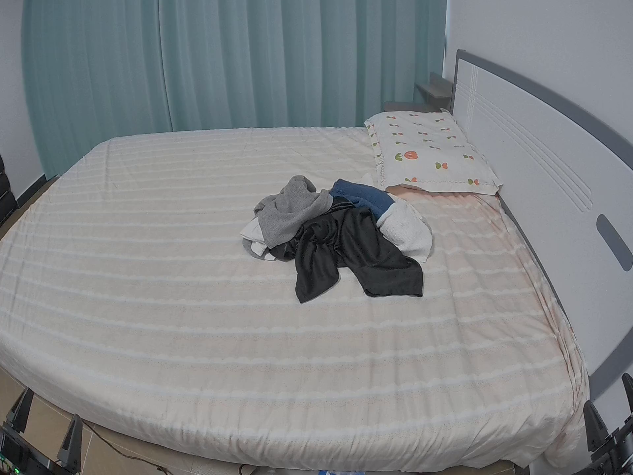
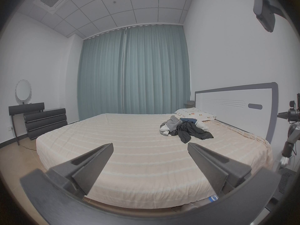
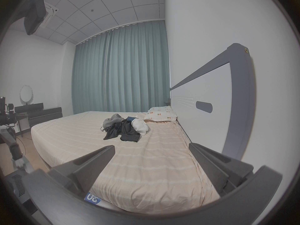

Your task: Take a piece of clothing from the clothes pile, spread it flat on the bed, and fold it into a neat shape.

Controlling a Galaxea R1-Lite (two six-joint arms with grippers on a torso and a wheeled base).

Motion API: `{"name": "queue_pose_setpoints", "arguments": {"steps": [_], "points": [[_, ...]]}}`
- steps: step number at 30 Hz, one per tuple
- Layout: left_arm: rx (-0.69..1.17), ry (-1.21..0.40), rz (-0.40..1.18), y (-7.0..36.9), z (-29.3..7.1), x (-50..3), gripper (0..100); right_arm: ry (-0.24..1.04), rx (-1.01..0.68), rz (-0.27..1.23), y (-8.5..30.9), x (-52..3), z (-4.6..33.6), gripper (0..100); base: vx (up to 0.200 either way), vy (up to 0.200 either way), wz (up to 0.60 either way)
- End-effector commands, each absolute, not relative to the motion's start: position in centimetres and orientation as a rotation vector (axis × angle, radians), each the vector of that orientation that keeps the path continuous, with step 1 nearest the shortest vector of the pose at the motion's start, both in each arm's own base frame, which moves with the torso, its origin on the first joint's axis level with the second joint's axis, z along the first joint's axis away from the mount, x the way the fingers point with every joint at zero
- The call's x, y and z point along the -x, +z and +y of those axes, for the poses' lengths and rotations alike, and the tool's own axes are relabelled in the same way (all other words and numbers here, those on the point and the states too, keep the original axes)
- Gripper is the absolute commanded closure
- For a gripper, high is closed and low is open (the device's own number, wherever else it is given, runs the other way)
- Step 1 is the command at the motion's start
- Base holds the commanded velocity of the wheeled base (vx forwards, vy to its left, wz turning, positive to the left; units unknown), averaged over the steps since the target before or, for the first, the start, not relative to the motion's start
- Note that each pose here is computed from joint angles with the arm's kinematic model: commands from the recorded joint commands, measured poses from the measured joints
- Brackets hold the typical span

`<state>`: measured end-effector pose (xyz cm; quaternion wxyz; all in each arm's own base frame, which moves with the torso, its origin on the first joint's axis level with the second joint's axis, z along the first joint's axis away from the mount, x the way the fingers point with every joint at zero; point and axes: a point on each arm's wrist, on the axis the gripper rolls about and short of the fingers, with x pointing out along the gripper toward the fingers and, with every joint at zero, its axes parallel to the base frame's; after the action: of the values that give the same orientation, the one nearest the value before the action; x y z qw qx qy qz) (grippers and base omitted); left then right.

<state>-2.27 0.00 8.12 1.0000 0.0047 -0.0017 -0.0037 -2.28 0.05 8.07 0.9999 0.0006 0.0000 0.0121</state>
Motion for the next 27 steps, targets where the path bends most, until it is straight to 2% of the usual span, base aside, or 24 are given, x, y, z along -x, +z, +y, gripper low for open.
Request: {"name": "queue_pose_setpoints", "arguments": {"steps": [1, 5, 6, 8, 11, 12, 13, 15, 19, 21, 27], "points": [[-0.009, -0.008, 0.009, 7.6, 0.0, 2.2, 0, 0.029, 0.002, 0.002, 7.5, 2.3, 0.1, 0, 0.000, 0.000, 0.00], [-0.011, -0.008, 0.009, 7.6, 0.0, 2.2, 0, 0.029, 0.003, -0.005, 7.6, 2.3, 0.1, 0, 0.000, 0.000, 0.00], [-0.017, -0.008, 0.008, 7.6, 0.0, 2.2, 0, 0.049, -0.041, -0.091, 11.0, 2.8, 0.1, 0, 0.000, 0.000, 0.00], [-0.023, -0.009, 0.008, 7.6, 0.0, 2.2, 0, 0.076, -0.128, -0.123, 16.0, 2.8, 0.1, 0, 0.000, 0.000, 0.00], [-0.014, -0.008, 0.009, 7.6, 0.0, 2.2, 0, 0.142, -0.081, 0.070, 16.3, -0.3, 0.3, 0, 0.000, 0.000, 0.00], [-0.014, -0.008, 0.009, 7.6, 0.0, 2.2, 0, 0.147, -0.079, 0.090, 16.3, -0.7, 0.3, 0, 0.000, 0.000, 0.00], [-0.012, -0.008, 0.009, 7.6, 0.0, 2.2, 0, 0.156, -0.104, 0.211, 16.2, -2.8, 0.4, 0, 0.000, 0.000, 0.00], [-0.014, -0.008, 0.009, 7.6, 0.0, 2.2, 0, 0.150, -0.144, 0.309, 16.0, -5.0, 0.4, 0, 0.000, 0.000, 0.00], [-0.014, -0.008, 0.009, 7.6, 0.0, 2.2, 0, 0.204, -0.157, 0.366, 16.3, -9.1, 1.0, 0, 0.000, 0.000, 0.00], [-0.015, -0.008, 0.009, 7.6, 0.0, 2.2, 0, 0.230, -0.160, 0.441, 15.7, -12.3, 1.9, 0, 0.000, 0.000, 0.00], [-0.012, -0.008, 0.009, 7.6, 0.0, 2.2, 0, 0.239, -0.230, 0.545, 14.5, -18.7, 4.8, 0, 0.000, 0.000, 0.00]]}}
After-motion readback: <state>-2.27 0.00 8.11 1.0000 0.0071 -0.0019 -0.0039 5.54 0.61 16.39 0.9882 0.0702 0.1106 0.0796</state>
